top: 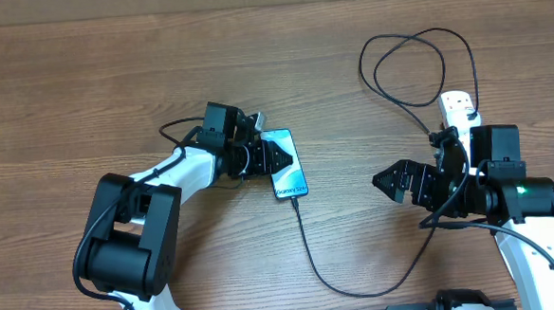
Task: Plug charger to phone and switch on socket
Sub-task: 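Lower the phone with the left gripper and lay it flat on the table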
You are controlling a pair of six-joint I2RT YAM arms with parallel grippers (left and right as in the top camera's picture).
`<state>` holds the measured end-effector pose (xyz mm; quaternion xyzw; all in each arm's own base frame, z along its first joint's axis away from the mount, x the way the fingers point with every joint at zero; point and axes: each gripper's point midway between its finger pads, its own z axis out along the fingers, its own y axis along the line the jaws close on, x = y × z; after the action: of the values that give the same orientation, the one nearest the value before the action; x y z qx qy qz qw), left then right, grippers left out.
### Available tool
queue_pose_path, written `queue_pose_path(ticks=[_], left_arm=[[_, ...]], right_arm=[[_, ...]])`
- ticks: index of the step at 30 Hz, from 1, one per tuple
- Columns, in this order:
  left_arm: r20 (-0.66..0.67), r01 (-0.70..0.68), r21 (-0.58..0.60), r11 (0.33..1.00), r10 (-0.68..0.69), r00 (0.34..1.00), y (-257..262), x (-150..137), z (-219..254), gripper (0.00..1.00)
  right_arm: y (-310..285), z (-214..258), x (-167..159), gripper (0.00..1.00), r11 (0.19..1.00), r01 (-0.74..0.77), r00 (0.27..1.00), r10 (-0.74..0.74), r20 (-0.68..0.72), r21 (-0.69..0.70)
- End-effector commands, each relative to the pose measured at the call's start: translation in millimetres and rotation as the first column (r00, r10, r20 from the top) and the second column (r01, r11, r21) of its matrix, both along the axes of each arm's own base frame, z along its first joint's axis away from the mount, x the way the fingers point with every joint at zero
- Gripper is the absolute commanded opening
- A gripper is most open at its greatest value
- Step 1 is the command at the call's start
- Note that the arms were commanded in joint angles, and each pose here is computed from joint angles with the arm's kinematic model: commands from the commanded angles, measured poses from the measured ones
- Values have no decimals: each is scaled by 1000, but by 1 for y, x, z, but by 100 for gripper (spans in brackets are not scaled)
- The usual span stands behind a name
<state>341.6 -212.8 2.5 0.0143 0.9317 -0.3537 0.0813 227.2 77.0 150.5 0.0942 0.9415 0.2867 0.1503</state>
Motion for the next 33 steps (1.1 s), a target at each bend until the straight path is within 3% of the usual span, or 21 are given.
queue_pose_path(ticks=[1,6,15,33], left_arm=[[-131,-107,393,913,170,977,71,-36,-88,52],[-138,-112,399,910,181,974,72,-37,-88,52],[-140,-146,514,845,250,958,95,-44,-94,52],[-126,-150,551,821,260,958,103,-44,-95,53]], right_arm=[[-2,5,4,100,1000,0,1000,1,26,-13],[-2,5,4,100,1000,0,1000,1,26,-13],[-2,5,4,100,1000,0,1000,1,26,-13],[-2,5,5,100,1000,0,1000,1,27,-13]])
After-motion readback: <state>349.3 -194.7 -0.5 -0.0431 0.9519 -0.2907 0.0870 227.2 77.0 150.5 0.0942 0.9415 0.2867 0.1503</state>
